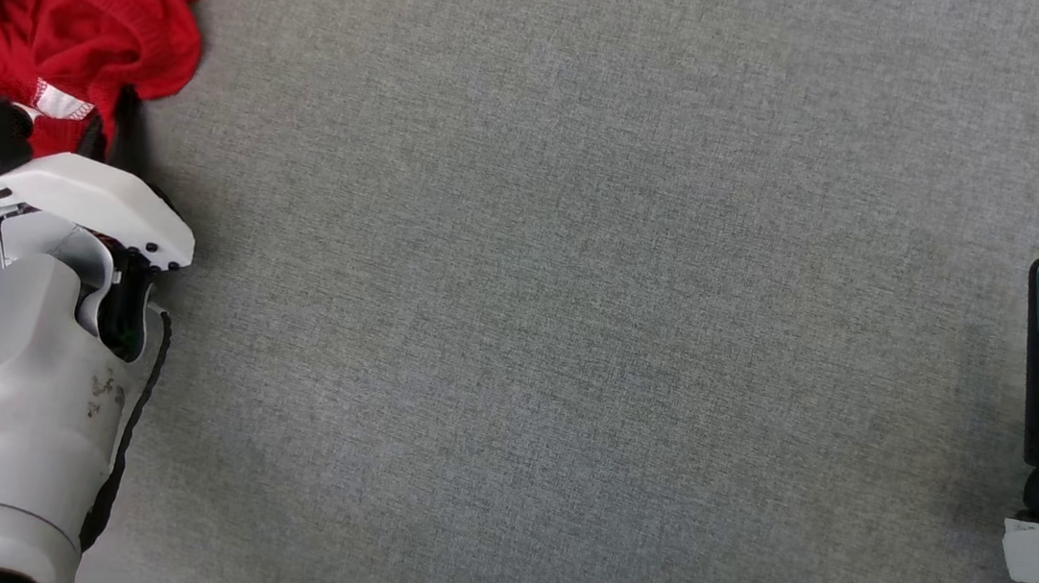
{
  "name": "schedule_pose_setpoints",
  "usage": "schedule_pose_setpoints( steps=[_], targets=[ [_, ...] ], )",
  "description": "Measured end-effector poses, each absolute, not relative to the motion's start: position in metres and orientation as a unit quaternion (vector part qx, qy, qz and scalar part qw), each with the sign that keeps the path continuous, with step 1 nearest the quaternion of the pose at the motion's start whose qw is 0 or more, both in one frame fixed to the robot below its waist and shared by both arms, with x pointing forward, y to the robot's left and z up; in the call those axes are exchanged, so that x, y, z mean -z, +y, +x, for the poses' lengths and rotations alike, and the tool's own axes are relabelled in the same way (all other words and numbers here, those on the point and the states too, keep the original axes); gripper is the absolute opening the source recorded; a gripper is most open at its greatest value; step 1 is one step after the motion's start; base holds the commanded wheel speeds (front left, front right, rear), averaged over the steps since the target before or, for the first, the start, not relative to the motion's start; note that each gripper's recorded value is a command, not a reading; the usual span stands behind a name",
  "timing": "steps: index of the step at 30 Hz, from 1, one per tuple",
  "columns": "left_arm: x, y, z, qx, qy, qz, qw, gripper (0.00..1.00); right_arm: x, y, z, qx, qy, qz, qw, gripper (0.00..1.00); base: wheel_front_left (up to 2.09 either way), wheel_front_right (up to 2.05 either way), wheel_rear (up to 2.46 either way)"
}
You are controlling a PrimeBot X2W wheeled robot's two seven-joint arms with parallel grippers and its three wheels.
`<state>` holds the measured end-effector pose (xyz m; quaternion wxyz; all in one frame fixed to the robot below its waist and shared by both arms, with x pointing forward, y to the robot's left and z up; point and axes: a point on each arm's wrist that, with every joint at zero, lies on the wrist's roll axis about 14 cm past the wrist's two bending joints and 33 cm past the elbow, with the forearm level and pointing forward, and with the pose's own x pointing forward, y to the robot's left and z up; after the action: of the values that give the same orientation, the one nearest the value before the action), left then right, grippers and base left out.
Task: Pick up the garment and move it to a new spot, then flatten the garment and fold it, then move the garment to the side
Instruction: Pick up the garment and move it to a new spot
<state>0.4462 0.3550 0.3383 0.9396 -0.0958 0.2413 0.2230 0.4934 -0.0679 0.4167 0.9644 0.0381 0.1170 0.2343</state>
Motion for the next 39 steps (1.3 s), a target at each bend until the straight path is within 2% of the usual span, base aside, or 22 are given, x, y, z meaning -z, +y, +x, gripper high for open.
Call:
schedule_pose_setpoints(
  steps=[3, 7, 16, 24, 27, 34, 39],
  targets=[
    [-0.35, 0.356, 0.446, -0.217, 0.225, -0.09, 0.946, 0.0, -0.424, -0.068, 0.493, -0.233, 0.109, 0.038, 0.966, 1.0, 0.0, 0.0, 0.0],
    [-0.403, 0.368, 0.454, -0.212, 0.141, -0.07, 0.964, 0.0, -0.442, -0.065, 0.488, -0.236, 0.089, 0.04, 0.967, 1.0, 0.0, 0.0, 0.0],
    [-0.496, 0.348, 0.416, -0.185, -0.003, -0.026, 0.982, 0.0, -0.485, -0.064, 0.456, -0.232, 0.056, 0.047, 0.97, 1.0, 0.0, 0.0, 0.0],
    [-0.525, 0.308, 0.353, -0.164, -0.056, -0.023, 0.985, 0.0, -0.517, -0.07, 0.416, -0.223, 0.033, 0.043, 0.973, 1.0, 0.0, 0.0, 0.0],
    [-0.532, 0.281, 0.344, -0.134, -0.058, -0.029, 0.989, 0.0, -0.53, -0.078, 0.41, -0.214, 0.017, 0.034, 0.976, 1.0, 0.0, 0.0, 0.0],
    [-0.543, 0.212, 0.365, -0.03, -0.054, -0.048, 0.997, 0.0, -0.545, -0.091, 0.404, -0.197, -0.003, 0.036, 0.98, 1.0, 0.0, 0.0, 0.0],
    [-0.552, 0.146, 0.409, 0.079, -0.061, -0.067, 0.993, 0.0, -0.548, -0.11, 0.406, -0.165, -0.012, 0.043, 0.985, 1.0, 0.0, 0.0, 0.0]
  ],
)
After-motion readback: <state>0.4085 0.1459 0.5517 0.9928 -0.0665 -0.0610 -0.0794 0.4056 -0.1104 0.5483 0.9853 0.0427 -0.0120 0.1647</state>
